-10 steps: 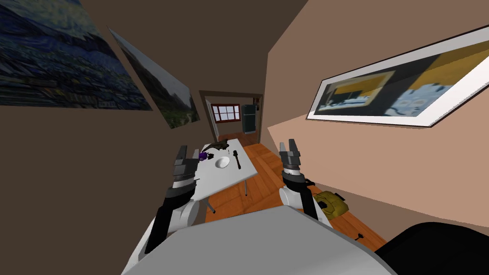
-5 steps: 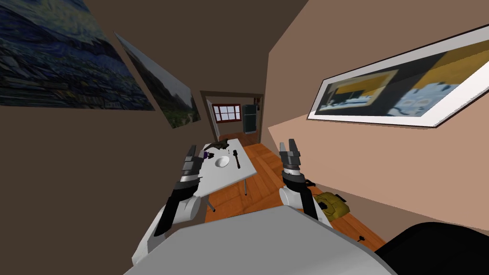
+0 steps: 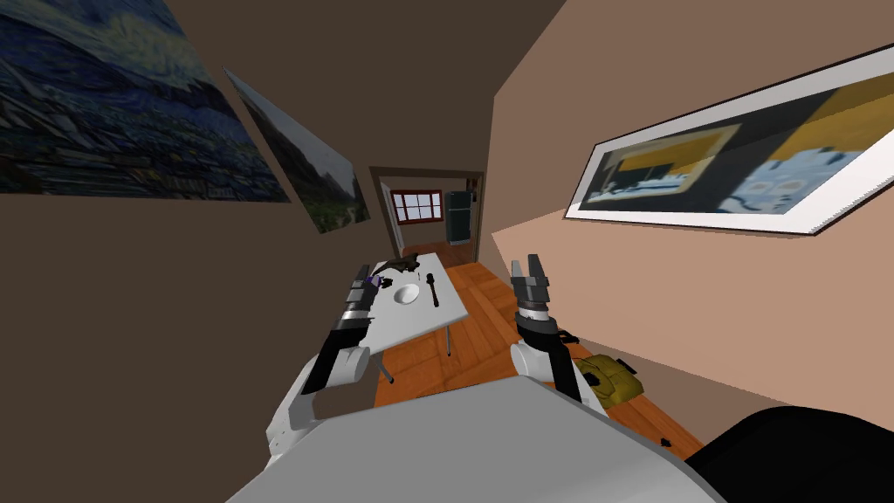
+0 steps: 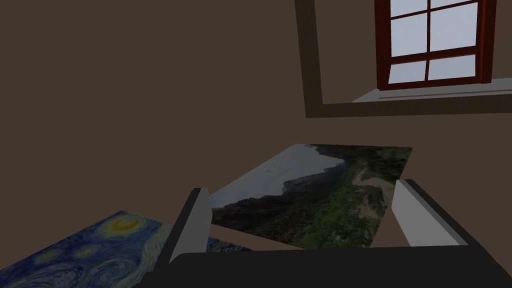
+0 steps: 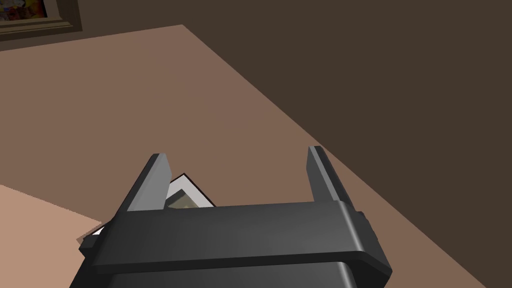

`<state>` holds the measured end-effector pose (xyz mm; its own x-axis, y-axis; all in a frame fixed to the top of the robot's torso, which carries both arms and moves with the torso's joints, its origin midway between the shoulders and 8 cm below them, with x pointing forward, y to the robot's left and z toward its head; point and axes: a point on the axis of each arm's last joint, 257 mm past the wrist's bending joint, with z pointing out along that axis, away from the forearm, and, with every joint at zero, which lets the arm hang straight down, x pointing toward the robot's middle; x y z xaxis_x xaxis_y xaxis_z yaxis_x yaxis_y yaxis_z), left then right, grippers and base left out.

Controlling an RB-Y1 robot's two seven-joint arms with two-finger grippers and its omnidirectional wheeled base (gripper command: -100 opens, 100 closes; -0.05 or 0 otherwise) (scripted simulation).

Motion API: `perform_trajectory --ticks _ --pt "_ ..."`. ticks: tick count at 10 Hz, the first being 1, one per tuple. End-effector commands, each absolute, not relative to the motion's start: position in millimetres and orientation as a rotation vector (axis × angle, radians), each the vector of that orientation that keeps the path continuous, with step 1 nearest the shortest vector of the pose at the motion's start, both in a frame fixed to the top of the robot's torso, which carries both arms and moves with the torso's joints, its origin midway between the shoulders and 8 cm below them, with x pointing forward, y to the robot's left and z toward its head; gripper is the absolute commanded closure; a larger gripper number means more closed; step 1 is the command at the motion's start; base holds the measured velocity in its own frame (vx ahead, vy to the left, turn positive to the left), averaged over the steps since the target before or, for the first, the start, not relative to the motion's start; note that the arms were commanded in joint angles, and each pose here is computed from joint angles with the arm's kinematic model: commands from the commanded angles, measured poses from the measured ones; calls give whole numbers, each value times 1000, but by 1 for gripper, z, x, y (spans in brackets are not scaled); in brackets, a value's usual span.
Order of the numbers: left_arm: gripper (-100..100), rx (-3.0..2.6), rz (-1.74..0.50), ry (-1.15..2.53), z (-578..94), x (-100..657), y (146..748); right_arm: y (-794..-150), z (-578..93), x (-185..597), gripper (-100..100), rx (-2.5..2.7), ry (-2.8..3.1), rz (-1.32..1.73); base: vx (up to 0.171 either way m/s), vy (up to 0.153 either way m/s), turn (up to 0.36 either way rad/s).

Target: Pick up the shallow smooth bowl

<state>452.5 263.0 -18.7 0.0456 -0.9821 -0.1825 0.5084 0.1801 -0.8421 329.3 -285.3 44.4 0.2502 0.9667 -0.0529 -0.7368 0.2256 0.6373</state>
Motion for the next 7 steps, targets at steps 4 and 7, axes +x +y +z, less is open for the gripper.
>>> perform_trajectory --ticks 4,7 --pt "-100 -787 -1237 999 -54 499 273 -285 44 329 0 553 497 1243 -26 -37 41" --pt "-100 -866 -1198 1064 -81 523 282 -285 44 329 0 553 497 1243 -23 -41 44"
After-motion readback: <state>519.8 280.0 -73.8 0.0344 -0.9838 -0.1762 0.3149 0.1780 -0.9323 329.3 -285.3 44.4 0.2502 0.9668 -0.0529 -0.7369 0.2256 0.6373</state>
